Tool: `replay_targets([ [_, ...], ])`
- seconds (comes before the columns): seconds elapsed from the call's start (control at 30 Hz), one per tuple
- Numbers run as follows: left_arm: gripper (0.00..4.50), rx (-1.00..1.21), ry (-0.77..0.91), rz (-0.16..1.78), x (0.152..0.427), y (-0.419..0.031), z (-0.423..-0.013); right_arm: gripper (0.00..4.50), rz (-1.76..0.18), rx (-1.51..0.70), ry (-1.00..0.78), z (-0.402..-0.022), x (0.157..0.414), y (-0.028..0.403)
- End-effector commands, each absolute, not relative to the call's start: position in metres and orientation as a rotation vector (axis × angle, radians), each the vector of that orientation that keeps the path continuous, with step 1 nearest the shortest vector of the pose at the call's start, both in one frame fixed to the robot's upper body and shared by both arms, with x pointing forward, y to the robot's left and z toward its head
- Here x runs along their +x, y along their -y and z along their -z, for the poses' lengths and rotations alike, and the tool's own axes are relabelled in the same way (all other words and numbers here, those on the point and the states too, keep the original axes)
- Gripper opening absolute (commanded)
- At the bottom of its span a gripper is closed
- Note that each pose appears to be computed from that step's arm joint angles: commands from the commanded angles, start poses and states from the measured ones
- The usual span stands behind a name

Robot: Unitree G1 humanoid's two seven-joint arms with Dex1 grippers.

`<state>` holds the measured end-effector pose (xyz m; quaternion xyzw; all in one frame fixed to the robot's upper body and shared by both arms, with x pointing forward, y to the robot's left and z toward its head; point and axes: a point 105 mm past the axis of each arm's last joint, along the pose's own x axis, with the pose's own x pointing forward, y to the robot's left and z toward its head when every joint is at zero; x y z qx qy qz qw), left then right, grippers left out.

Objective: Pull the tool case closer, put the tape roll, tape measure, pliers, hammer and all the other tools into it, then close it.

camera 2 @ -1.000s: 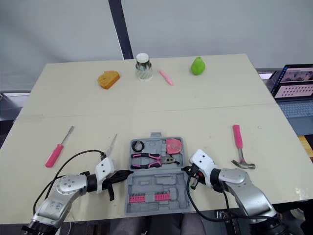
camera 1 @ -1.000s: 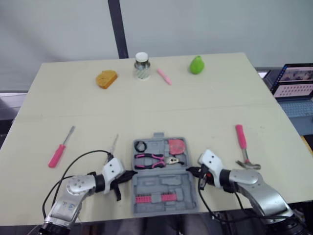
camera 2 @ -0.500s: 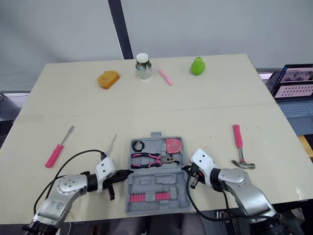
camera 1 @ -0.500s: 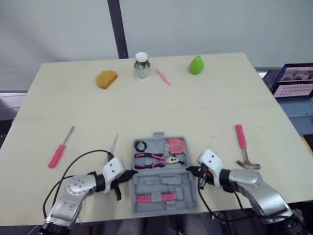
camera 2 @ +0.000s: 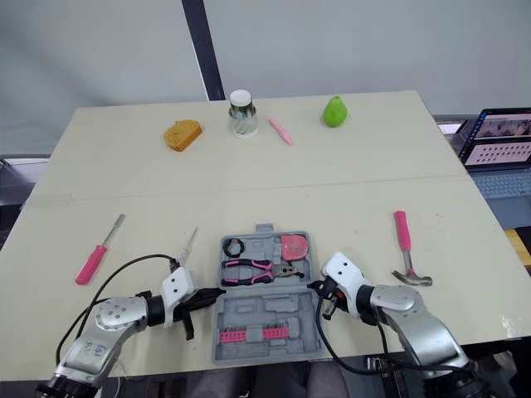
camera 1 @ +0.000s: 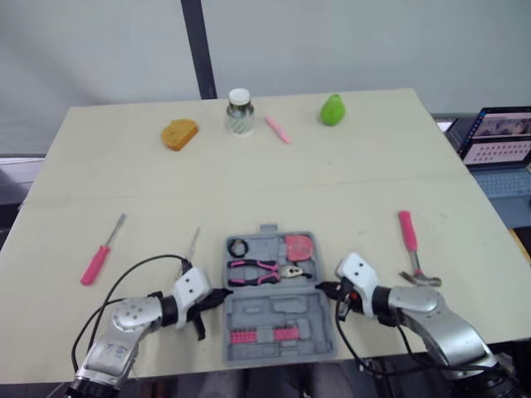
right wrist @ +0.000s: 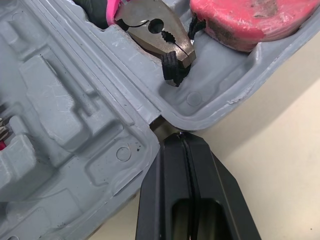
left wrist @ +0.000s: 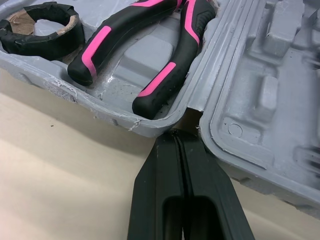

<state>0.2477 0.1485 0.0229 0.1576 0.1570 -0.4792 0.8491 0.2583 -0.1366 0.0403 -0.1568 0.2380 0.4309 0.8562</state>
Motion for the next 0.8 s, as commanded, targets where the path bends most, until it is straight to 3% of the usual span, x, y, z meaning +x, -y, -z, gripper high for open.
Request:
replay_targets([
  [0.03, 0.05, 0.33, -0.297, 0.993, 0.252, -0.147, -0.028, 0.0, -0.885, -0.336, -0.483, -0.043, 0.263, 0.137],
  [0.8, 0.05, 0.323, -0.284, 0.959, 0.257, -0.149, -0.032, 0.0, -0.838, -0.341, -0.458, -0.044, 0.276, 0.136],
])
